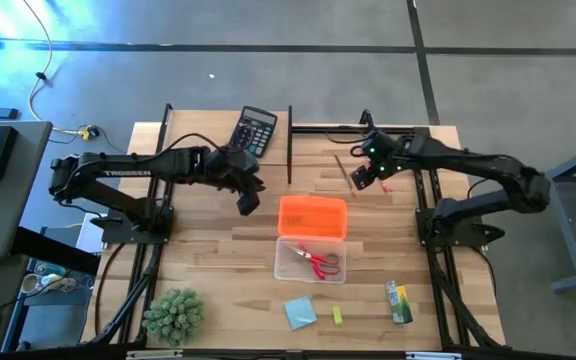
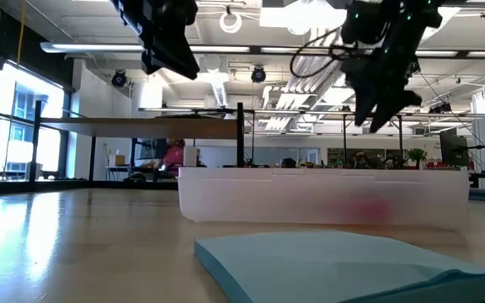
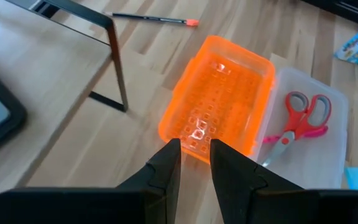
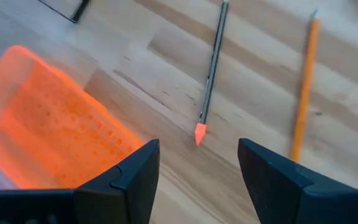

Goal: Pack school essentials
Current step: Put the black pencil into the supply box

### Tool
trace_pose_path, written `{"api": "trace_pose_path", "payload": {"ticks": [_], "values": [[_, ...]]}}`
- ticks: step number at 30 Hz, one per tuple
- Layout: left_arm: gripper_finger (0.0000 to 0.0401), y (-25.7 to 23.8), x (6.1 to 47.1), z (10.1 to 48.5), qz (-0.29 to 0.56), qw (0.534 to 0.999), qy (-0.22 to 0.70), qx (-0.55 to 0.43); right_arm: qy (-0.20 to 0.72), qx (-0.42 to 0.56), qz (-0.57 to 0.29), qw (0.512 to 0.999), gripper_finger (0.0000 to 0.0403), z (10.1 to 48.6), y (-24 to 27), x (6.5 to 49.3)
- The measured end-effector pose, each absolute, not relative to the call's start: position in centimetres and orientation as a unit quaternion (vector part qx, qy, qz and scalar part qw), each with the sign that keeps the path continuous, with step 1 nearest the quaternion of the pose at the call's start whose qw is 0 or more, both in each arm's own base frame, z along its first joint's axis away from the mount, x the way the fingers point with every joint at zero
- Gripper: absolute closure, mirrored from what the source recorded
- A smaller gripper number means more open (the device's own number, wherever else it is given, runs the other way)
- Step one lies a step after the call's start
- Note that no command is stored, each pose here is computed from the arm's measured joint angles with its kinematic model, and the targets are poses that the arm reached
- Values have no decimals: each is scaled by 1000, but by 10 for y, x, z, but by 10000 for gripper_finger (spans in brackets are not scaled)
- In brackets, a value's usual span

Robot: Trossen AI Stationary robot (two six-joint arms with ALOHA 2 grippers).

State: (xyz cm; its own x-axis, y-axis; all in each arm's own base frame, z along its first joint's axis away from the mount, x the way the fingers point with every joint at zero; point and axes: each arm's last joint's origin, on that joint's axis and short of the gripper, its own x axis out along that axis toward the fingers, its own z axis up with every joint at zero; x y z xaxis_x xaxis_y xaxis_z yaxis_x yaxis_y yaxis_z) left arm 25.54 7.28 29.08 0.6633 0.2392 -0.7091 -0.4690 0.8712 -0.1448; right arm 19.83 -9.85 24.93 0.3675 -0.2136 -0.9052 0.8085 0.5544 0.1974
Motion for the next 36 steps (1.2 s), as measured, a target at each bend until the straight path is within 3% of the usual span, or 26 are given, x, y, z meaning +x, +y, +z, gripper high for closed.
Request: {"api": "trace_pose_path", "payload": {"ticks": [13, 36], "values": [[325, 79, 254, 291, 211, 896, 355, -163, 536, 314, -328, 711, 194, 191, -107, 230], [325, 80, 254, 291, 215, 895, 356, -161, 570, 336, -365, 655, 195, 141, -117, 249]]}}
